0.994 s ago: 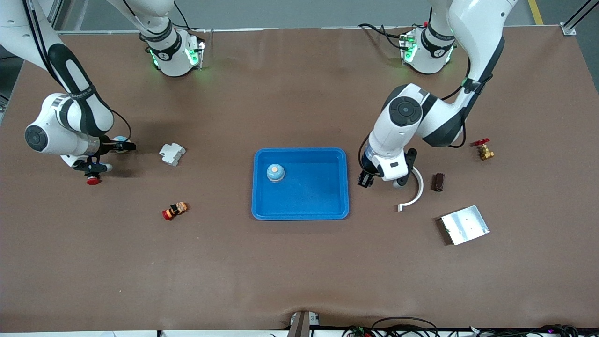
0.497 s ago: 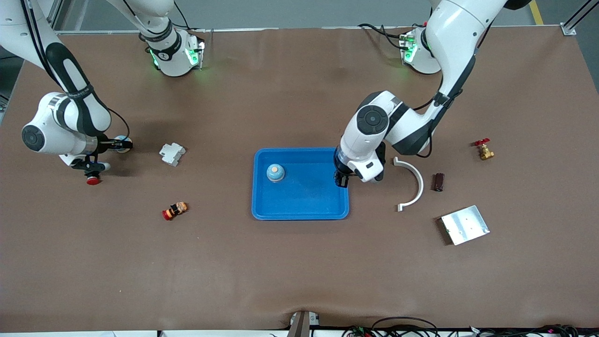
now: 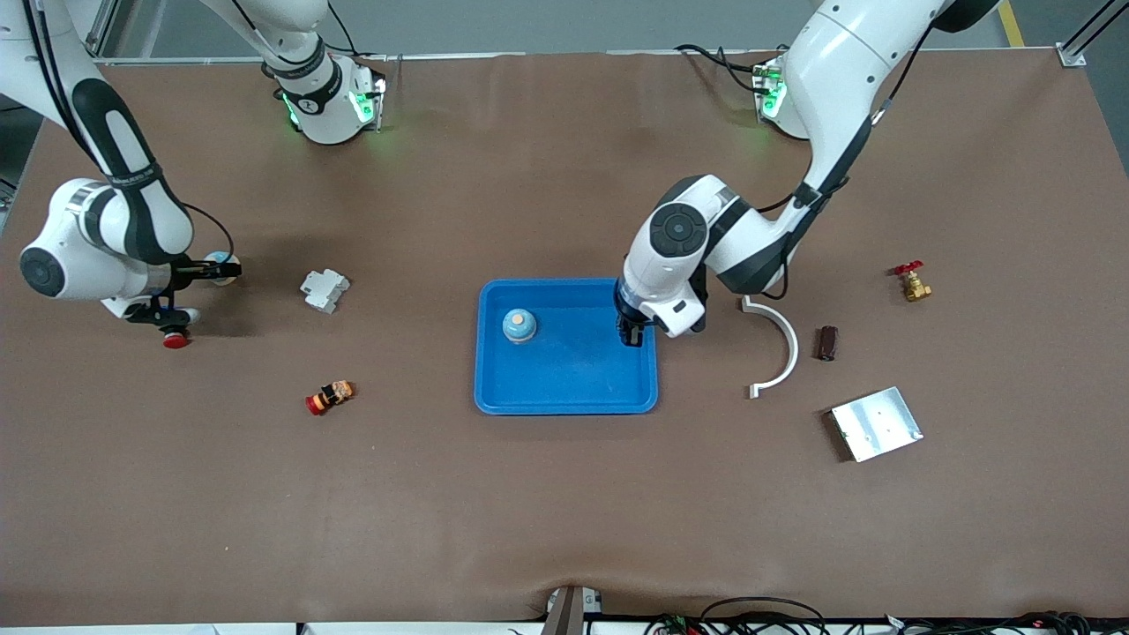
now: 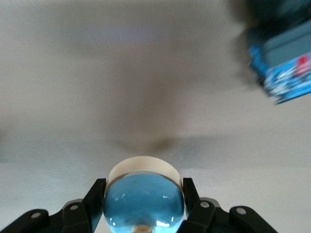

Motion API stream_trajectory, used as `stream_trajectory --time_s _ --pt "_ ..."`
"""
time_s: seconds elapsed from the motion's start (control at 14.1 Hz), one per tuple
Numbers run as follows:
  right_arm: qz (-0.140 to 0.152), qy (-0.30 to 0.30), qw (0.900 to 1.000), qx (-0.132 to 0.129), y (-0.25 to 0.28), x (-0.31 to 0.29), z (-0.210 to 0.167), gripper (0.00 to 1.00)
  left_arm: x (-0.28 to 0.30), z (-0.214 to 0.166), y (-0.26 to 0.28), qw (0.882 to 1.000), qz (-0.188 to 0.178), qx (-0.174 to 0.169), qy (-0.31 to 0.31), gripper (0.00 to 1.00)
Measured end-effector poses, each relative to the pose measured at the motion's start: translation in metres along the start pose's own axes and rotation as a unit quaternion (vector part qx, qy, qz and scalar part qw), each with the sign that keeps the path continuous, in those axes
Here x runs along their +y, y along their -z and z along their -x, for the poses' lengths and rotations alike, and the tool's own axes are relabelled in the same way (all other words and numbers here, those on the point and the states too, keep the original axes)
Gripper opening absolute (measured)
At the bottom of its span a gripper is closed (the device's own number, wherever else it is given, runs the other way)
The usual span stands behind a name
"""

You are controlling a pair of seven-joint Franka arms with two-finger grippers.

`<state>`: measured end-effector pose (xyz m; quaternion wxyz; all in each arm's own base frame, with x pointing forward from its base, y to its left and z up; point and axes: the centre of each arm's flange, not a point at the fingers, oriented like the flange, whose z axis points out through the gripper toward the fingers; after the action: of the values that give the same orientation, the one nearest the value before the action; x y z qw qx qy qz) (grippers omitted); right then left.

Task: Place electrolytic capacitor and blue bell in tray
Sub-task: 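Carry the held capacitor with the left gripper over the tray, then carry the second bell with the right gripper toward the tray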

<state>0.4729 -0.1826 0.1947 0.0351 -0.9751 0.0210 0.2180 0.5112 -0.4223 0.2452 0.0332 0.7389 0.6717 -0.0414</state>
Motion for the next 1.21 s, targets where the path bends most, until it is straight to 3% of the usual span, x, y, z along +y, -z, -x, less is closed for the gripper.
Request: stream_trajectory --time_s 0.28,0.57,0.85,1.21 --pt "0.002 0.03 0.999 0.025 0.056 -0.044 -0.029 0.68 -0.026 0.025 -0.038 0.999 0.002 0.04 -0.02 0.34" --pt "-0.005 0.059 0.997 0.05 0.114 -0.119 -0.051 0.68 -0.024 0.024 -0.049 0.999 0.002 0.047 -0.02 0.34" --pt "-0.016 0.021 0.996 0.086 0.149 -0.204 -0.067 0.68 -0.023 0.023 -0.051 0.999 0.002 0.048 -0.02 0.34" --pt "-0.042 -0.052 0.993 0.099 0.15 -0.322 -0.106 0.68 -0.021 0.021 -0.063 0.998 0.0 0.054 -0.024 0.34"
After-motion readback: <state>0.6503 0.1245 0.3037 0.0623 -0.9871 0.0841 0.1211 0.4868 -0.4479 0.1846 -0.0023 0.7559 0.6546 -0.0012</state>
